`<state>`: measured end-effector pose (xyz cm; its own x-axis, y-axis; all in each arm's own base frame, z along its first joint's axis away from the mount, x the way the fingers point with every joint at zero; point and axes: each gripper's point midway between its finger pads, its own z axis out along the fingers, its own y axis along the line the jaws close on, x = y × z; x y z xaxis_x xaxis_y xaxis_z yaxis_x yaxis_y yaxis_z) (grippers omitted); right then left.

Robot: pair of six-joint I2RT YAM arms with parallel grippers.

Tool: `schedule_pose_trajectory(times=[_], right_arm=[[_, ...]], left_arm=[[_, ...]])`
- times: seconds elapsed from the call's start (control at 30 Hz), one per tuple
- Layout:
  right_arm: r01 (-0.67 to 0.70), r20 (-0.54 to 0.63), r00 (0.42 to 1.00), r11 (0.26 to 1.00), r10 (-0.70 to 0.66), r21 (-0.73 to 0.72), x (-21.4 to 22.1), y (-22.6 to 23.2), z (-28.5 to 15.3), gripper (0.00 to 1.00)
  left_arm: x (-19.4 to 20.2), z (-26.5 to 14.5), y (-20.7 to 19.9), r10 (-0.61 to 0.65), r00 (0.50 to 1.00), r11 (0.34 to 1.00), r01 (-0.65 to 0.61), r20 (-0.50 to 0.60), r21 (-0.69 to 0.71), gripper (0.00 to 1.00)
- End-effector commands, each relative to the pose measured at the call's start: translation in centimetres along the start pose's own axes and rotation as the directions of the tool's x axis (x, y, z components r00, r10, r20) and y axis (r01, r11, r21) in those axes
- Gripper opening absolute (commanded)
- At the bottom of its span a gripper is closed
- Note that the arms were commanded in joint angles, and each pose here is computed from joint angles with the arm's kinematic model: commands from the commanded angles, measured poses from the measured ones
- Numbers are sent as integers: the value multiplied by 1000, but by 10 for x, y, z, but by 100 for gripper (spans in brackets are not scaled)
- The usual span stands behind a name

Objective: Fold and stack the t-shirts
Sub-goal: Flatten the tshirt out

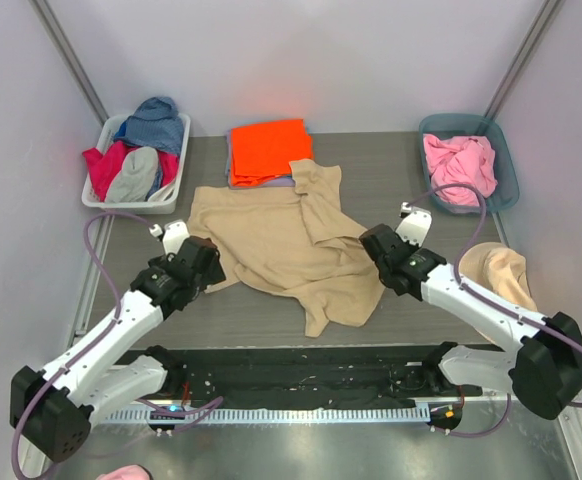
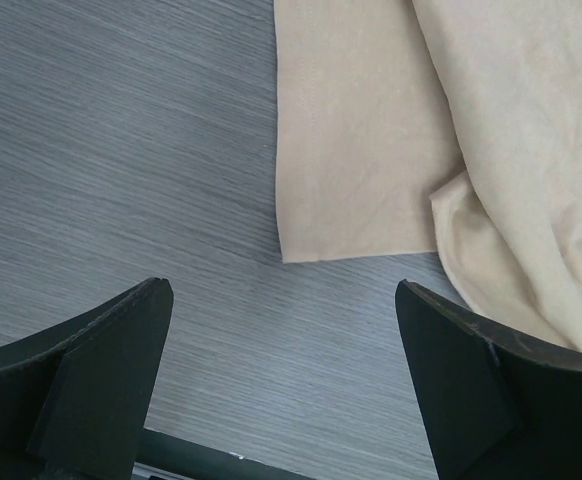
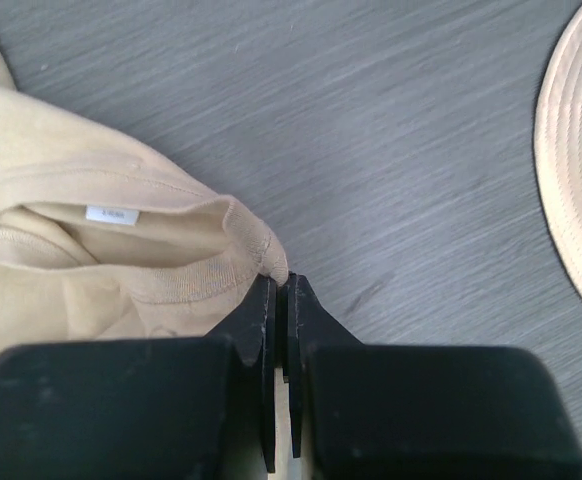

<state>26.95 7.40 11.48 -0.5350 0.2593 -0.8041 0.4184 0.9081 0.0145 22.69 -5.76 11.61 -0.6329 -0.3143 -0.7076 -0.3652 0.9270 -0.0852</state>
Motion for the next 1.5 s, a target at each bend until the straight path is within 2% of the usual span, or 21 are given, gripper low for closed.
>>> schedule_pose_trajectory(times=[0.0,0.2,0.43,0.6,0.83,1.23,1.47], right_arm=[[-3,96,995,999,0,35,-46,11,8,1],[15,94,995,999,-19,36,-72,25,25,1],[7,69,998,1000,-6,-1,-65,30,31,1],[16,55,998,1000,-15,-14,-59,31,32,1],[20,44,999,999,-19,-33,-56,31,31,1],[35,45,998,999,-34,-37,-54,25,29,1],[47,37,998,998,-45,-42,-51,24,29,1]], left_arm=[[-9,6,-8,8,999,1000,-9,40,10,100],[-5,24,-21,38,999,999,-38,19,1,100],[18,49,-25,63,996,996,-67,-61,-57,99],[34,58,-11,62,995,991,-71,-77,-110,90],[36,63,-14,4,996,993,-14,-86,-117,75],[59,76,-9,-127,987,981,110,-102,-162,70],[59,81,-2,-144,986,972,126,-83,-198,65]])
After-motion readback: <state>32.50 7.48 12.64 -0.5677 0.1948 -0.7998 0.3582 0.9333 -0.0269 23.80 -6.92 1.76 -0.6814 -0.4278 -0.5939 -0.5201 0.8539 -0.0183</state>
